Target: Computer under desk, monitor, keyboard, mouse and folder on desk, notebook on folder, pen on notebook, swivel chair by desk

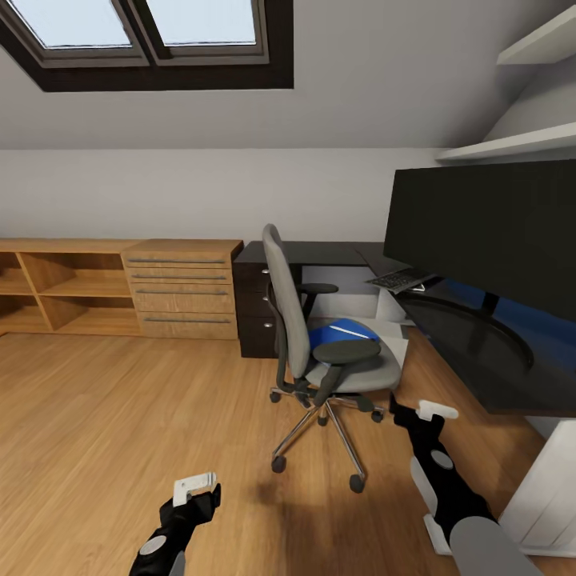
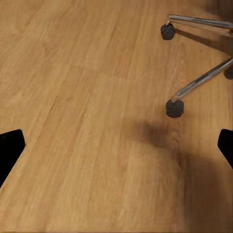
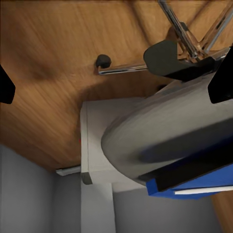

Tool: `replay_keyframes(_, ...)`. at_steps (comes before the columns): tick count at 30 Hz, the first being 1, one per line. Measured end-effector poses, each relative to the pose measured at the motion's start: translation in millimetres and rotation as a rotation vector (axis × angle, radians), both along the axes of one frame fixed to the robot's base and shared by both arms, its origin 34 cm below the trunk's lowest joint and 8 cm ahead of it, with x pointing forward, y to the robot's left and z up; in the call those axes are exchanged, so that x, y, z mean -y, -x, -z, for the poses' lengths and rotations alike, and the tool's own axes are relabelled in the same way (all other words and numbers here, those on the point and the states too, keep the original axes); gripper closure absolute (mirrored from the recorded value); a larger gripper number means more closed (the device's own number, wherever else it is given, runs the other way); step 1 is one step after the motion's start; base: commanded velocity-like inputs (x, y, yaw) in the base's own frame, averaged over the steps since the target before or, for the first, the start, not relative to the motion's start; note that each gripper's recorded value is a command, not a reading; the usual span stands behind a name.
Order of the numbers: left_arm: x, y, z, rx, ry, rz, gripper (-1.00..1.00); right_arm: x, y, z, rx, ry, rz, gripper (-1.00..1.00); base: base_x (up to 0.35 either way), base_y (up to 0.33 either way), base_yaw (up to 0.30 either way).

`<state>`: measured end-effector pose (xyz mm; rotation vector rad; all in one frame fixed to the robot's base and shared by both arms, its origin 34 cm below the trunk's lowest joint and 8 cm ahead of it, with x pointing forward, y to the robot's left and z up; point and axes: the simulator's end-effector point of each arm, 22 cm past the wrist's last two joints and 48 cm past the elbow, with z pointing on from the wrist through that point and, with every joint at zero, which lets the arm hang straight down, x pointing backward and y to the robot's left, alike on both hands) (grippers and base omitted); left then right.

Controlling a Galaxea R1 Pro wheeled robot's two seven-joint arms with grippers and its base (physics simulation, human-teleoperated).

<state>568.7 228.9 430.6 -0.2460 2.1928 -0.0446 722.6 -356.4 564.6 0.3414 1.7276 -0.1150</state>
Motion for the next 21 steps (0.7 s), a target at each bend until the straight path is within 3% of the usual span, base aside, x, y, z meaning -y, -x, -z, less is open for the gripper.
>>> replay_keyframes(4,-1.7,-1.2,3.9,-0.006,-0.004,-0.010,-1.00,5.5,0.9,6.1,-0.036,-0.001,0.001,-1.00,0.000,0.000,0.000)
replay_keyframes(7,-6.6,-13.1,-12.7,0.103,-0.015,-0.032,-1.00,14.1,1.3,6.5,-0.042,-0.009,0.014,-1.00,0.000,0.000,0.000)
replay_keyframes(10,-10.7,-18.5,-22.7,0.159,-0.021,-0.045,-1.00,27.0,3.0,5.7,-0.031,-0.057,0.051,-1.00,0.000,0.000,0.000)
replay_keyframes(14,-13.3,-16.6,-19.7,0.160,-0.025,-0.049,-1.00,59.7,8.9,4.7,-0.004,-0.156,0.122,-1.00,0.140,0.000,0.000)
replay_keyframes(21,-11.4,-9.8,-7.4,0.133,-0.024,-0.044,-1.00,62.2,8.6,3.2,0.011,-0.188,0.122,-1.00,0.311,0.000,0.000)
